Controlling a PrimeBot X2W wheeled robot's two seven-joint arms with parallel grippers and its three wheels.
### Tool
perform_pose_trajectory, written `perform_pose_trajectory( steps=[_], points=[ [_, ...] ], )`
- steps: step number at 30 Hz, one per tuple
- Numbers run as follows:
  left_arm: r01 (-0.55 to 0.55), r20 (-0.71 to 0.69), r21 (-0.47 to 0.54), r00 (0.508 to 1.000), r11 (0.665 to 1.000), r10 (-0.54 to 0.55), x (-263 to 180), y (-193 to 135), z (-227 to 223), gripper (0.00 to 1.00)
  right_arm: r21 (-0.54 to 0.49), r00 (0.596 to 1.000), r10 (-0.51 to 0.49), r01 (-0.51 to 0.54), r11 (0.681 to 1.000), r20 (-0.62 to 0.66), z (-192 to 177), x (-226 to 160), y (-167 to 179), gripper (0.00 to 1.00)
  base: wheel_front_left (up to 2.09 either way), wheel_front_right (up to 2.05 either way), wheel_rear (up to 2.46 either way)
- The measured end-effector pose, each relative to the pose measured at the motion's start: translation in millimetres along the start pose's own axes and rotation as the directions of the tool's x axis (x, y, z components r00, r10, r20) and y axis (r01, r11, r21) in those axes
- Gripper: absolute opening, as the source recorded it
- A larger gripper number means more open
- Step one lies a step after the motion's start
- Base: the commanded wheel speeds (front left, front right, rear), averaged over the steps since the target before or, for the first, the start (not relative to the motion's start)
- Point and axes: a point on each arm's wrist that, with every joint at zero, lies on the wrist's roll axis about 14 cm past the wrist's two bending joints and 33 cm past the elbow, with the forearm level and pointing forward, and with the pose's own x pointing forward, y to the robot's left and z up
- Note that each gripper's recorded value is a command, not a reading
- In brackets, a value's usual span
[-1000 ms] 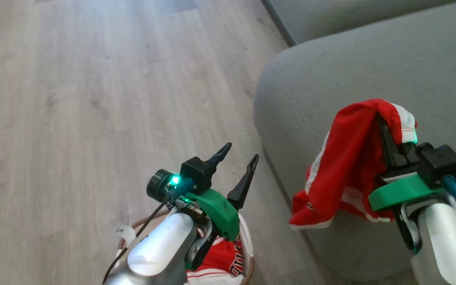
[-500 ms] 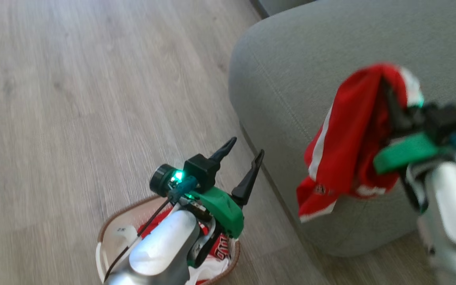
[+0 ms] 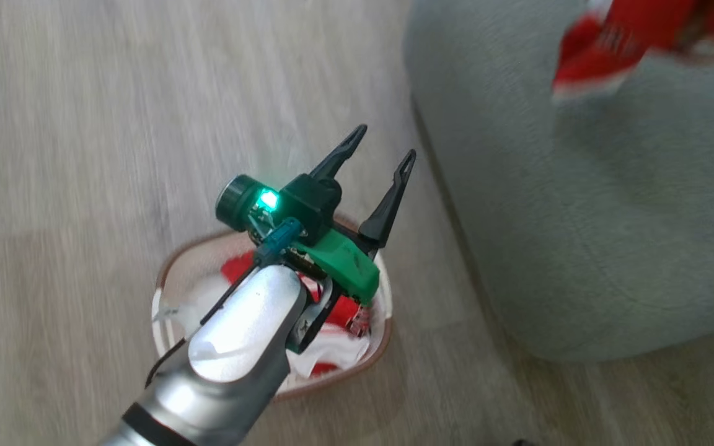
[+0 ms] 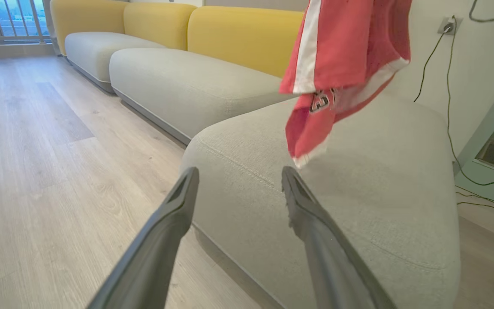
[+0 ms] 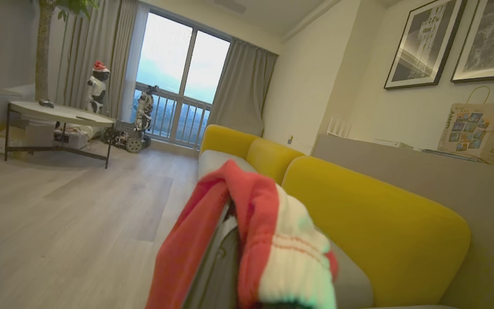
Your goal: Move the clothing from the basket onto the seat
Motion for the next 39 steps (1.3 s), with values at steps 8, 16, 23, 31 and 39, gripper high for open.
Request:
perform_pose_trajectory(
  steps=[8,16,23,31,39],
  points=[
    [-0.07,-0.038,0.003,0.997,0.998,0.07,-5.9,49.8,-32.4,1.0,0.003,0.998,-0.038,0.038,0.999,-0.041,-29.1,75.7,-2.2,0.0,0.0,0.0,0.0],
    [-0.133,-0.077,-0.002,0.988,0.991,0.133,-14.7,83.5,-59.9,1.0,0.007,0.968,-0.079,0.083,0.997,-0.238,-123.5,97.6,3.6,0.0,0.0,0.0,0.0],
    [-0.163,-0.135,-0.017,0.978,0.986,0.16,-25.0,95.8,-85.8,1.0,0.016,0.891,-0.095,0.114,0.993,-0.444,-217.0,70.7,14.7,0.0,0.0,0.0,0.0],
    [-0.164,-0.153,-0.018,0.975,0.986,0.16,-27.9,97.5,-94.9,1.0,0.03,0.798,-0.075,0.116,0.993,-0.598,-274.7,29.1,30.0,0.0,0.0,0.0,0.0],
    [-0.15,-0.156,-0.012,0.977,0.989,0.146,-26.2,94.8,-94.7,1.0,0.076,0.741,-0.057,0.144,0.987,-0.669,-290.4,7.3,39.8,1.0,0.0,0.0,0.0]
  ],
)
